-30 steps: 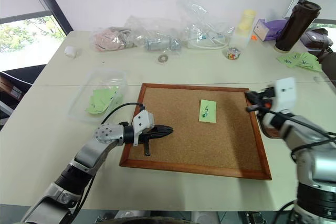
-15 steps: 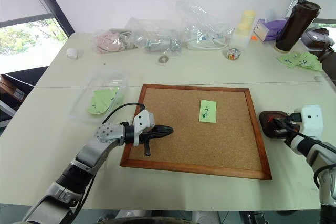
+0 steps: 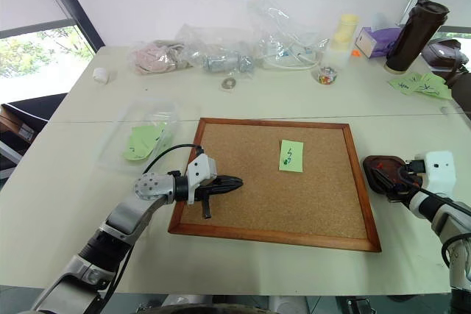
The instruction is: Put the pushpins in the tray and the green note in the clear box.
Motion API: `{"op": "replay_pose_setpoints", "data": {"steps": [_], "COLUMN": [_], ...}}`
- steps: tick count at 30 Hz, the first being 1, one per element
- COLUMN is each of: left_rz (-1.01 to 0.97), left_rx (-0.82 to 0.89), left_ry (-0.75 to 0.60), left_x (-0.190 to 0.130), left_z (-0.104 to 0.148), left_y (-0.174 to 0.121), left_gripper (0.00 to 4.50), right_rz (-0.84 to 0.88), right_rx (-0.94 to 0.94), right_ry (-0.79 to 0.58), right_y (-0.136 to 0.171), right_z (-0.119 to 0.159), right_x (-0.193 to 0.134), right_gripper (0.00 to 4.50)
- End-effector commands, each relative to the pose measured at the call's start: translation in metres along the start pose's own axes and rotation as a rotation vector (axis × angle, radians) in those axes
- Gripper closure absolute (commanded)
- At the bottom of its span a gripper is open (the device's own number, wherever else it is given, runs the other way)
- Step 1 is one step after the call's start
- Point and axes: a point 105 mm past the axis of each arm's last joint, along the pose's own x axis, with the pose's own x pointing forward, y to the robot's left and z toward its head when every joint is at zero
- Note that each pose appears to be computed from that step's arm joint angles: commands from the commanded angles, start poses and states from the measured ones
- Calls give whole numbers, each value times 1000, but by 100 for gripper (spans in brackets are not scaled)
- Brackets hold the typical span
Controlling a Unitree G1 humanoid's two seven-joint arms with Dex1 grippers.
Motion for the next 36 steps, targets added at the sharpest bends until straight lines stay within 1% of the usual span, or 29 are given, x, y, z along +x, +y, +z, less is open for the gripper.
{"op": "replay_pose_setpoints", "data": {"steps": [1, 4, 6, 7, 9, 12, 13, 15, 17, 21, 27, 34, 35, 36], "left_rz": [0, 1, 1, 0, 0, 2, 3, 7, 12, 20, 30, 28, 26, 26], "left_rx": [-62, -60, -60, -60, -60, -66, -68, -65, -62, -63, -65, -64, -63, -63], "left_ry": [116, 119, 120, 120, 121, 120, 120, 122, 123, 122, 124, 124, 124, 124], "left_x": [-3, -3, -4, -4, -5, -5, -5, -5, -6, -7, -9, -8, -8, -8], "left_z": [-32, -32, -32, -32, -32, -32, -32, -32, -32, -32, -33, -33, -33, -33], "left_y": [-5, -4, -4, -4, -4, -4, -4, -4, -3, -3, -3, -4, -4, -4], "left_gripper": [450, 450, 450, 450, 450, 450, 450, 450, 450, 450, 450, 450, 450, 450], "right_rz": [54, 136, 226, 272, 322, 490, 529, 560, 572, 579, 565, 535, 534, 534], "right_rx": [-51, -65, -101, -119, -136, -166, -168, -171, -171, -194, -185, -155, -148, -144], "right_ry": [-138, -186, -179, -168, -155, -103, -96, -86, -74, -54, -43, -27, -26, -26], "right_y": [12, 37, 66, 80, 97, 156, 171, 186, 195, 202, 200, 190, 190, 190], "right_z": [48, 72, 76, 75, 72, 51, 45, 38, 31, 19, 10, 2, 1, 1], "right_x": [-6, 0, 5, 8, 9, 20, 22, 27, 31, 38, 42, 36, 35, 35], "right_gripper": [30, 30, 30, 30, 30, 30, 30, 30, 30, 30, 30, 30, 79, 108]}}
